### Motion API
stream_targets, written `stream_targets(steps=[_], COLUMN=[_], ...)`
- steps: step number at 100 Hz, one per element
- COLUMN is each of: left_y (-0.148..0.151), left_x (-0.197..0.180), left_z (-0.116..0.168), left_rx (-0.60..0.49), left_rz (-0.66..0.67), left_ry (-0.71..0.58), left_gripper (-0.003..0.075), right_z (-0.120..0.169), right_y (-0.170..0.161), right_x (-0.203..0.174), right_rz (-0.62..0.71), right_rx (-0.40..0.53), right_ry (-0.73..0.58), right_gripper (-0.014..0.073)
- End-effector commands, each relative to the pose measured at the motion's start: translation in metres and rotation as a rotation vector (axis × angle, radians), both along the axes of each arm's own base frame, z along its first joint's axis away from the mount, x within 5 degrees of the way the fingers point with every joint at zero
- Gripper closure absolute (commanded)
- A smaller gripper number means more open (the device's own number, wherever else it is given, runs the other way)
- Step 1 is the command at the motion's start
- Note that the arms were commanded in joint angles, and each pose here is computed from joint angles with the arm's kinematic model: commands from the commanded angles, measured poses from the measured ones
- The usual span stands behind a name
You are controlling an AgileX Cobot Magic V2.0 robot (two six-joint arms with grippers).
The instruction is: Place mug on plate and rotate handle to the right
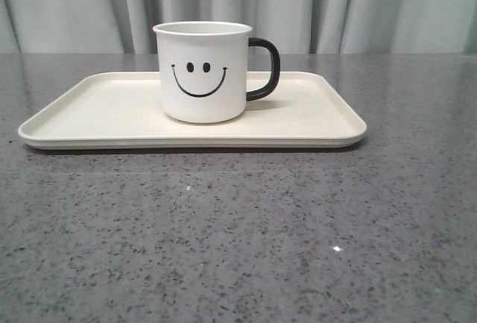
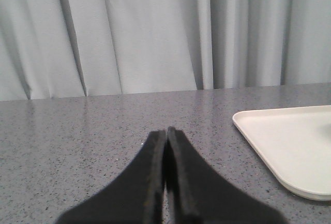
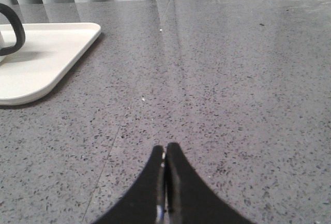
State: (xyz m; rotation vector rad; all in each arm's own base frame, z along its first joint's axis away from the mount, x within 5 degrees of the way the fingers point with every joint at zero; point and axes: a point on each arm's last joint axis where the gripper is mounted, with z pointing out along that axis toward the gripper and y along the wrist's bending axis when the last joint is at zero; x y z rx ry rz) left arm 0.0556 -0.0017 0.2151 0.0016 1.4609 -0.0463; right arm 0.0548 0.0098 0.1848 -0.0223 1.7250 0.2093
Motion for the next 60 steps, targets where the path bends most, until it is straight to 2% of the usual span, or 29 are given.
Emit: stream_targets(steps=[1, 60], left_y=[-0.0004, -0.0004], left_x=[-0.0031, -0.0031], left_z=[0.0050, 0.0050], left_rx=[-0.018, -0.018], left_rz=[-0.007, -0.007], left_ry=[-0.092, -0.092], left_gripper=[0.0740, 0.0740], right_z=[0.0080, 0.0124], right_y=[-0.0016, -0.0023], right_x=[-0.0002, 0.0000], right_rz=[-0.018, -0.026], right_rx=[0.005, 0.010], right_ry=[-0.100, -0.149], right_gripper=[0.0708, 0.0708])
